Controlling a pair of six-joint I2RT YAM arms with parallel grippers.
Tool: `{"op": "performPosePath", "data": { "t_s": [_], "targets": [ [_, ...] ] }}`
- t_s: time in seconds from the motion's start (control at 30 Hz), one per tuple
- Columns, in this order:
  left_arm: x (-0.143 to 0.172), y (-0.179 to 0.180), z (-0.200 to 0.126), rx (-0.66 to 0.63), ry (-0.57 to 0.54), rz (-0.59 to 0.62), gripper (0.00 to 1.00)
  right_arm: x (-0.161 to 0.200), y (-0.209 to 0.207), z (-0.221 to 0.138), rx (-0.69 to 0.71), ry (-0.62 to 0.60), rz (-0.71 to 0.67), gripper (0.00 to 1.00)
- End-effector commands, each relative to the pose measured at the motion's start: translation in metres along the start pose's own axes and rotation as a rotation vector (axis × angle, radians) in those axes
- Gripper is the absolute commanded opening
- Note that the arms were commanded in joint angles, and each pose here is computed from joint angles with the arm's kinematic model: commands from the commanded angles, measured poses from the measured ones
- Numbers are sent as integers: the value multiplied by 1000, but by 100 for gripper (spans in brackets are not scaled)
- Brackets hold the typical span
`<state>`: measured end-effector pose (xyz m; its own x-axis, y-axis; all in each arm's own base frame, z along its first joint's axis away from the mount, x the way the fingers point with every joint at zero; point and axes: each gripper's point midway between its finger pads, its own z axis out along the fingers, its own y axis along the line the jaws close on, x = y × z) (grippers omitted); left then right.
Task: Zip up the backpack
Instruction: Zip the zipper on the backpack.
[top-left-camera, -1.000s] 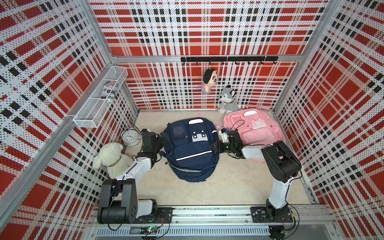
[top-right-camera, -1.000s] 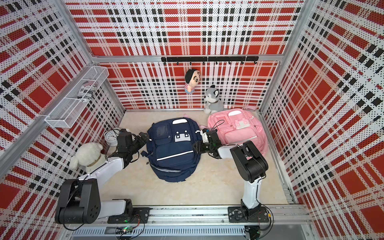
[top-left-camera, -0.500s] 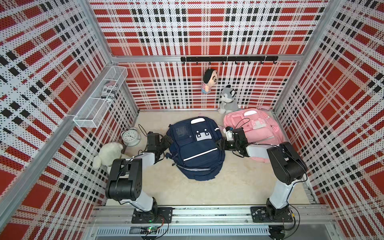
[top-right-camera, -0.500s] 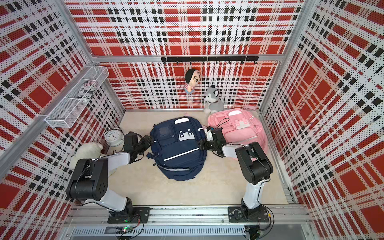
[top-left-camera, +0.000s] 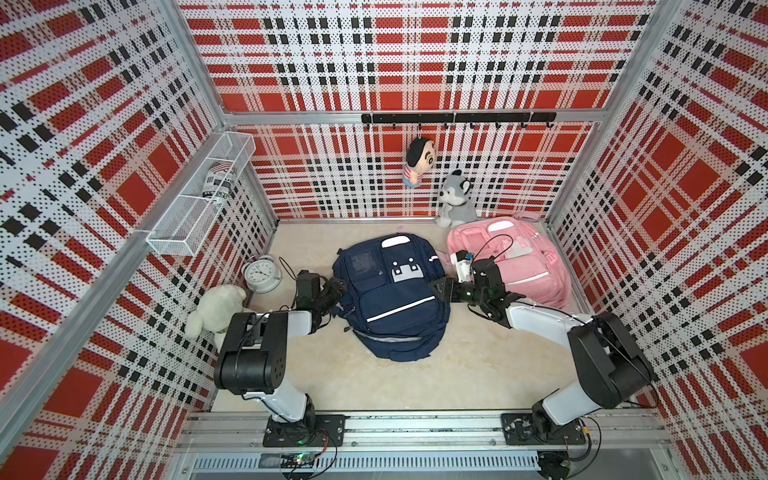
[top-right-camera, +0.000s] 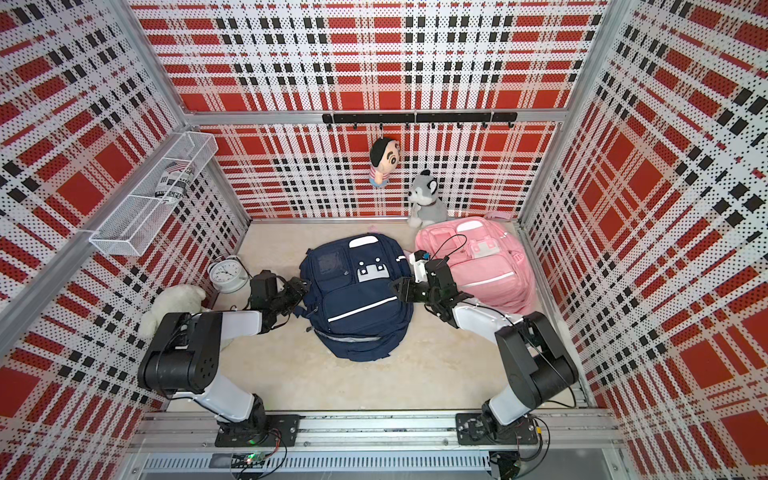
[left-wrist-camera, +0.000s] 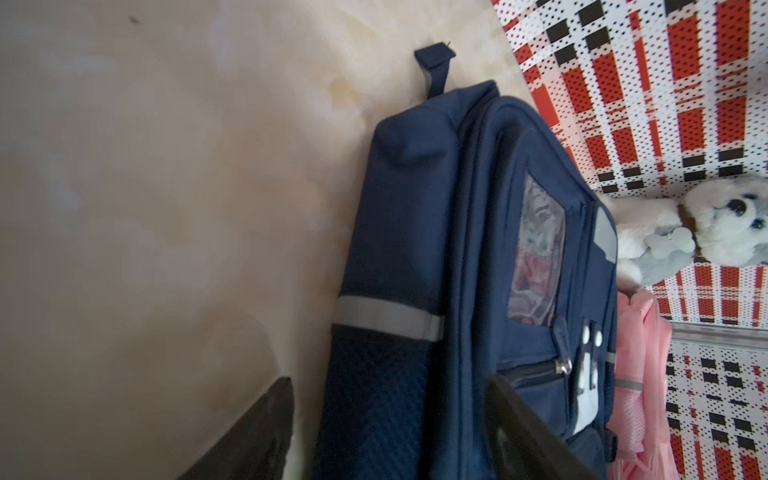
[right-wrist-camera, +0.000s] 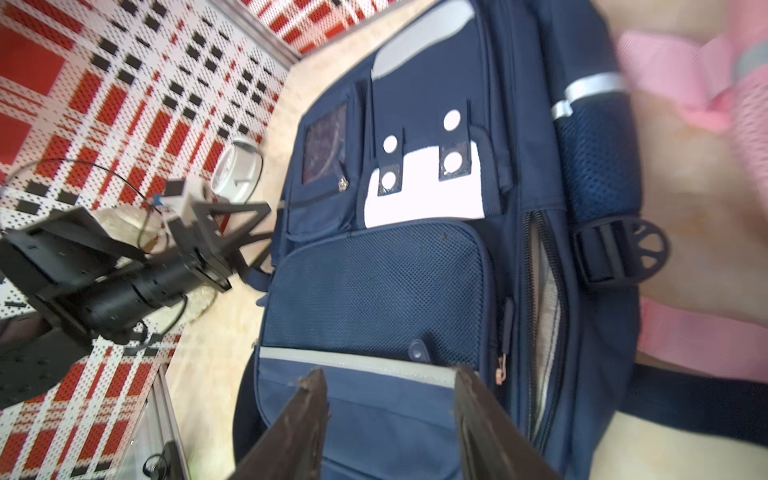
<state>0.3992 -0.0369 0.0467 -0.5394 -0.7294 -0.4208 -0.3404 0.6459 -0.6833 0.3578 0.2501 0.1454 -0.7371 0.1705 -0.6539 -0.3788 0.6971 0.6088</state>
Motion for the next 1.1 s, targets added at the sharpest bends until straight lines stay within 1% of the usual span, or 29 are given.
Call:
{"op": "performPosePath", "data": {
  "t_s": [0.0, 0.07, 0.13, 0.3, 0.37, 0.43, 0.53, 0.57, 0.6, 0.63, 0.73, 0.9, 1.07],
  "targets": [
    [0, 6, -2, -4, -11, 0, 73, -13, 11, -15, 33, -68, -16, 52],
    [3, 10, 1, -9, -2, -2, 72, -12, 25, -15, 16, -68, -34, 52],
    [5, 11, 4, -4, 9, -8, 68, -8, 41, -9, -12, -57, -46, 52],
    [9, 14, 8, 3, 15, -13, 63, 12, 83, 12, -87, -25, -62, 52],
    [10, 15, 10, 6, 19, -12, 55, 22, 96, 20, -114, -11, -53, 51],
    [11, 17, 10, 15, 24, -18, 41, 32, 110, 28, -144, 2, -45, 51],
    [12, 15, 8, 34, 17, -24, 23, 46, 129, 40, -177, 24, -32, 51],
    [12, 15, 7, 37, 14, -24, 14, 51, 134, 44, -181, 30, -24, 51],
    [12, 15, 6, 37, 12, -23, 7, 55, 139, 49, -189, 35, -14, 51],
    [13, 15, 5, 37, 10, -22, 3, 59, 142, 53, -193, 39, -4, 51],
    [13, 14, 1, 45, 4, -14, 1, 71, 151, 66, -186, 59, 17, 49],
    [15, 5, -11, 80, 0, -8, 0, 85, 161, 82, -123, 85, -8, 48],
    [16, -16, -30, 139, -31, 23, 0, 94, 161, 94, 48, 140, -98, 49]
  ]
}}
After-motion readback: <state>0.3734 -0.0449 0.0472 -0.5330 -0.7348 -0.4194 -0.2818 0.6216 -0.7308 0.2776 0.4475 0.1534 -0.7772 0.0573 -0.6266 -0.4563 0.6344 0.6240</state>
